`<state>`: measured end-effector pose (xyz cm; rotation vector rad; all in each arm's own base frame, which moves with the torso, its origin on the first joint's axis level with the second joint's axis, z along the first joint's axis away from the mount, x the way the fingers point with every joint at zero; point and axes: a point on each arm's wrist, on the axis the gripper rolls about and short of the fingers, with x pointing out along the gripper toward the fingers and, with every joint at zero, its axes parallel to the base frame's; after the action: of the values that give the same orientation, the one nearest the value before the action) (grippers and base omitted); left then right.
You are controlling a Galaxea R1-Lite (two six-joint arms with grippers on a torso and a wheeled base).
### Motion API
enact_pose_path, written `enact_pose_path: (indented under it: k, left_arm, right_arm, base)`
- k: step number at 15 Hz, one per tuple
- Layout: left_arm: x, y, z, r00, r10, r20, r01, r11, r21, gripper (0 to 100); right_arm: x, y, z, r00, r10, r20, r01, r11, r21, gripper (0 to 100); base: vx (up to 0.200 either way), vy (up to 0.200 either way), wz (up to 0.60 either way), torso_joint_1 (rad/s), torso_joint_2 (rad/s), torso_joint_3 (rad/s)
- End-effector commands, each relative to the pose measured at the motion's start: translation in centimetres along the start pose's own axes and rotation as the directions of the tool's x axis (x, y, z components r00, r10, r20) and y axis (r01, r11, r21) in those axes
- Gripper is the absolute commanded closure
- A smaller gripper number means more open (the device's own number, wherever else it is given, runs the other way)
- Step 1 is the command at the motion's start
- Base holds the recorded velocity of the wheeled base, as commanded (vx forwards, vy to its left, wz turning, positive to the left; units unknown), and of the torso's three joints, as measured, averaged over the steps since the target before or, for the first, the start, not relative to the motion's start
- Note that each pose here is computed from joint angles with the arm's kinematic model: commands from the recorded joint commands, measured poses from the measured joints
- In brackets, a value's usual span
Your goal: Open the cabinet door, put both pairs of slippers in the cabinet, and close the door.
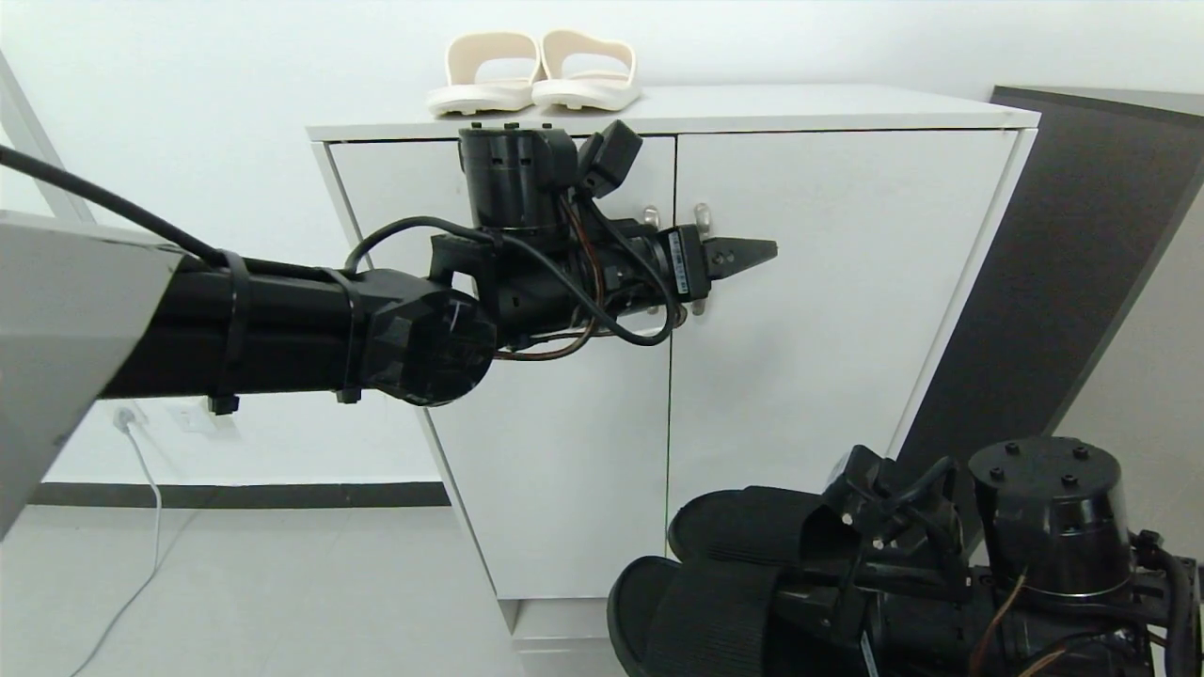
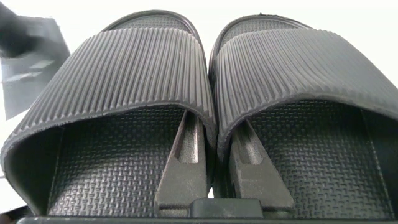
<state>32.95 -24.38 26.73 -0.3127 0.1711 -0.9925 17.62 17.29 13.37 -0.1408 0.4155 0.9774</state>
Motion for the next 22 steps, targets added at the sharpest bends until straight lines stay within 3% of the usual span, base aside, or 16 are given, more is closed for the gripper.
enact_pose_path:
  k: [1,3,7,10,12,15,16,19,21,22]
  left_arm:
    - [0.0,0.0,0.0,1.000,-0.002,-0.001,0.002,1.000,-0.002,100]
    - [-0.3,-0.3,-0.1,1.000,-0.003,-0.006,0.003,1.000,-0.019,100]
    - [-2.0,-2.2,-0.6,0.999,-0.029,-0.031,0.028,0.999,-0.025,100]
    - [-4.2,-4.7,-1.3,0.996,-0.074,-0.040,0.074,0.997,-0.019,100]
    - [-5.8,-6.1,-1.9,0.994,-0.102,-0.035,0.102,0.995,-0.012,100]
    - [-9.0,-7.2,-2.0,0.993,-0.114,-0.023,0.114,0.993,-0.008,100]
    - [-9.2,-6.9,-1.9,0.994,-0.106,-0.014,0.106,0.994,-0.010,100]
    - [-6.7,-4.5,-2.2,0.997,-0.072,0.000,0.072,0.997,-0.022,100]
    - [-4.0,-3.4,-2.5,0.996,-0.080,0.042,0.084,0.992,-0.090,100]
    - [-3.2,-3.1,-2.7,0.995,-0.084,0.053,0.089,0.991,-0.096,100]
  right_arm:
    - [0.1,0.0,-0.1,1.000,0.003,-0.006,-0.003,1.000,0.000,100]
    - [0.3,0.0,-0.4,1.000,0.006,-0.018,-0.006,1.000,0.002,100]
    - [0.4,0.5,-0.6,0.999,0.028,-0.031,-0.028,1.000,-0.003,100]
    - [-0.2,1.8,-1.7,0.987,0.158,-0.024,-0.158,0.987,-0.021,100]
    - [0.0,1.8,-2.2,0.983,0.185,0.006,-0.185,0.982,-0.045,100]
    - [-0.1,2.6,-2.5,0.977,0.215,0.001,-0.215,0.975,-0.057,100]
    - [-0.1,2.9,-2.7,0.974,0.226,-0.005,-0.226,0.972,-0.060,100]
    - [-0.2,3.5,-3.0,0.968,0.249,-0.022,-0.250,0.966,-0.067,100]
    - [-0.3,3.5,-3.4,0.968,0.249,-0.035,-0.251,0.964,-0.085,100]
    - [-0.3,3.5,-3.5,0.968,0.250,-0.037,-0.252,0.964,-0.086,100]
  base:
    - [0.000,0.000,0.00,0.000,0.00,0.000]
    - [0.000,0.000,0.00,0.000,0.00,0.000]
    - [0.000,0.000,0.00,0.000,0.00,0.000]
    - [0.000,0.000,0.00,0.000,0.00,0.000]
    - [0.000,0.000,0.00,0.000,0.00,0.000]
    - [0.000,0.000,0.00,0.000,0.00,0.000]
    - [0.000,0.000,0.00,0.000,0.00,0.000]
    - [0.000,0.000,0.00,0.000,0.00,0.000]
    - [0.000,0.000,0.00,0.000,0.00,0.000]
    - [0.000,0.000,0.00,0.000,0.00,0.000]
